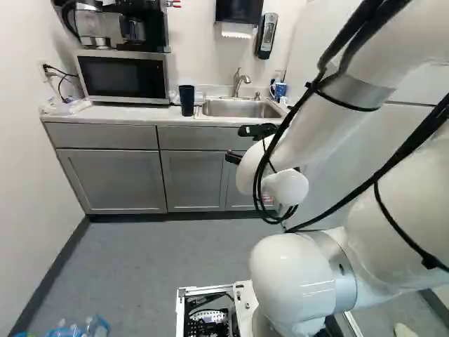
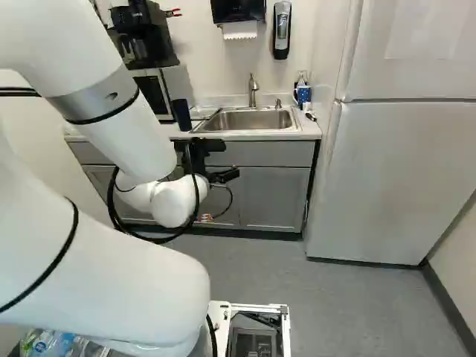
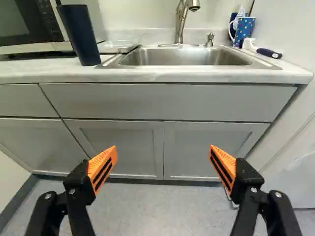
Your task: Rinse the cup and place it in the tray
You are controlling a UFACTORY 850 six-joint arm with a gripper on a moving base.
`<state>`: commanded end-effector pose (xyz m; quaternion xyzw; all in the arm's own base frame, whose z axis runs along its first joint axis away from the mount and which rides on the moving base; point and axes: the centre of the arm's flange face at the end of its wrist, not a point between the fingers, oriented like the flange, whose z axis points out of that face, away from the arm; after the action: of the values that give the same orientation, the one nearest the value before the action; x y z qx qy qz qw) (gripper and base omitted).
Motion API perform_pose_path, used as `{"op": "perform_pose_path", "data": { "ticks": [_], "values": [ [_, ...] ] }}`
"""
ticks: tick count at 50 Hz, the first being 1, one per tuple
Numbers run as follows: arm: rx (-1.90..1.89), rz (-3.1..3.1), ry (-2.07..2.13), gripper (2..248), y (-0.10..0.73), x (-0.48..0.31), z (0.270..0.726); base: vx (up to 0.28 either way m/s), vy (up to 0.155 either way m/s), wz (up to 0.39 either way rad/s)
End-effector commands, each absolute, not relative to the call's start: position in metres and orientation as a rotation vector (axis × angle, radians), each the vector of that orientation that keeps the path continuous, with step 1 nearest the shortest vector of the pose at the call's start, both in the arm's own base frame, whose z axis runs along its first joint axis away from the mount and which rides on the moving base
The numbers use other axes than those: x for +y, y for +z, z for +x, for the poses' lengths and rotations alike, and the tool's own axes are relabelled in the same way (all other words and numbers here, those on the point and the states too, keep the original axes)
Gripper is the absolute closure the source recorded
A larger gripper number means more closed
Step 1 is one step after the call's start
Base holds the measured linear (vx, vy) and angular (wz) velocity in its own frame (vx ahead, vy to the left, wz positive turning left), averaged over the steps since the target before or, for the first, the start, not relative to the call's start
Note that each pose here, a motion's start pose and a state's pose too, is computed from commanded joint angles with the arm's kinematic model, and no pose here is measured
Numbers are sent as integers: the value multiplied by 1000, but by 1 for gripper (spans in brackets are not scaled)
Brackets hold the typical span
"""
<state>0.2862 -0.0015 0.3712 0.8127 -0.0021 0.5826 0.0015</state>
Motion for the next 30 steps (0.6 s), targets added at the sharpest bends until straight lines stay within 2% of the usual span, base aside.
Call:
{"op": "perform_pose_path", "data": {
  "ticks": [30],
  "values": [
    [-11,2478,1923,3,400,-3,310,0,0,0]
  ]
}}
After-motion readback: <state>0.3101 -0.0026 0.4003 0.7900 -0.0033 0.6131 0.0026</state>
